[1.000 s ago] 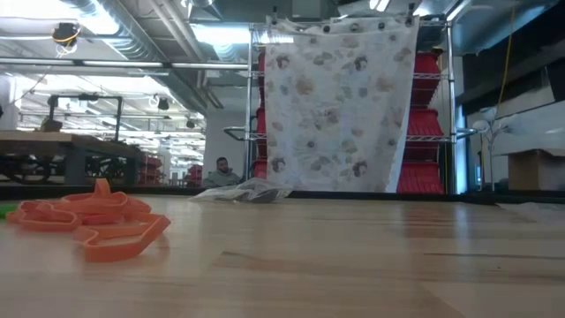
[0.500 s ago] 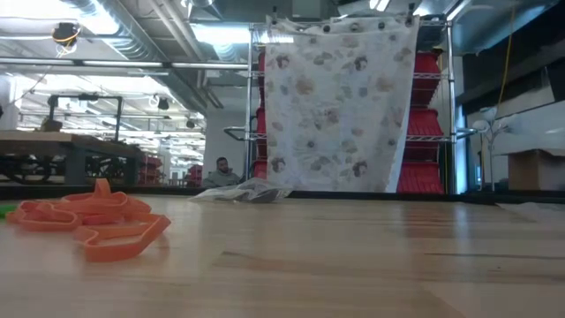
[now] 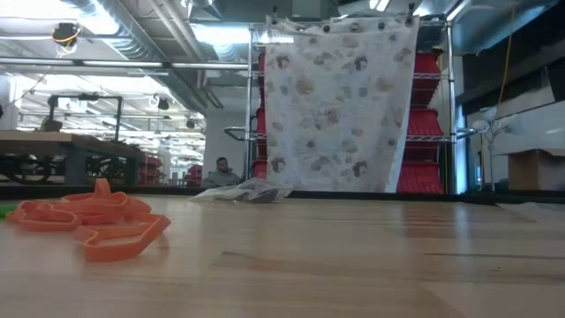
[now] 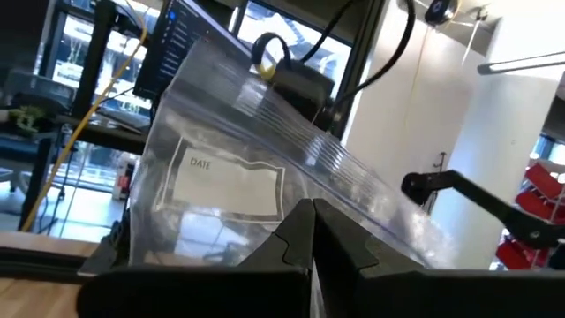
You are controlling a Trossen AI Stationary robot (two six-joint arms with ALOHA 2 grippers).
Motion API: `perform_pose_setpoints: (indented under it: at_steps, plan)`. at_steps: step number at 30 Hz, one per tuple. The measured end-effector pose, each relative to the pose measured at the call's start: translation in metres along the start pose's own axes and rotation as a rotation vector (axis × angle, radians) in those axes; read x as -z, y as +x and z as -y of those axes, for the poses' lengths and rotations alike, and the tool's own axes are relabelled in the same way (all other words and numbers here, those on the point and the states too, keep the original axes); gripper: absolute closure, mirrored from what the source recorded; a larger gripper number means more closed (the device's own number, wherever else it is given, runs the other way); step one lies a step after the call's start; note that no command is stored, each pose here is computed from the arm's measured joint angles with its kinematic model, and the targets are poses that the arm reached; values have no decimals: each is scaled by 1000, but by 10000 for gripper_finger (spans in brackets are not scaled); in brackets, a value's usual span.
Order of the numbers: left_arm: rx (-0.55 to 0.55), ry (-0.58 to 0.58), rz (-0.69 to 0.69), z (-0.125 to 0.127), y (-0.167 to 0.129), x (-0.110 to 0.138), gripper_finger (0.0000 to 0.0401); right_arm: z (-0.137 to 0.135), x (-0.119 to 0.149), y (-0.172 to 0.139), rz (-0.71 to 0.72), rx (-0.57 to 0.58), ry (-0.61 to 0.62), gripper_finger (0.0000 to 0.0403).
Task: Sort rubber bands
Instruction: Open the transparent zip bag
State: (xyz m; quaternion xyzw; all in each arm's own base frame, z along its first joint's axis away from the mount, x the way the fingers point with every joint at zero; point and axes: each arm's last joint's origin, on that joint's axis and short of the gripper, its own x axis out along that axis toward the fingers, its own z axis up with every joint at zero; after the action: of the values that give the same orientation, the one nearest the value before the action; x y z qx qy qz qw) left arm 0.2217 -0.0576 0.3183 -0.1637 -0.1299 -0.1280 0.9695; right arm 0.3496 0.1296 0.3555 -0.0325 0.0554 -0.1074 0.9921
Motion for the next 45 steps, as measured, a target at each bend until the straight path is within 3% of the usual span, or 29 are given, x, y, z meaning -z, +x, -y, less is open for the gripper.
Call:
perform_pose_setpoints:
  at_steps: [9, 21, 28, 39, 45]
  plan:
    - [-11, 1, -21, -1, 1, 3, 401, -5, 3, 9, 34, -87, 45, 84]
    - [-10, -19, -25, -1, 1, 4, 401, -6, 6, 16, 63, -54, -2, 99]
    - [-10, -16, -20, -1, 1, 3, 401, -5, 7, 16, 51, -48, -9, 180]
    - [-73, -18, 1, -3, 1, 2, 401, -4, 11, 18, 28, -27, -63, 387]
    - [-78, -17, -11, -3, 0, 3, 394, -4, 13, 18, 5, -28, -82, 394]
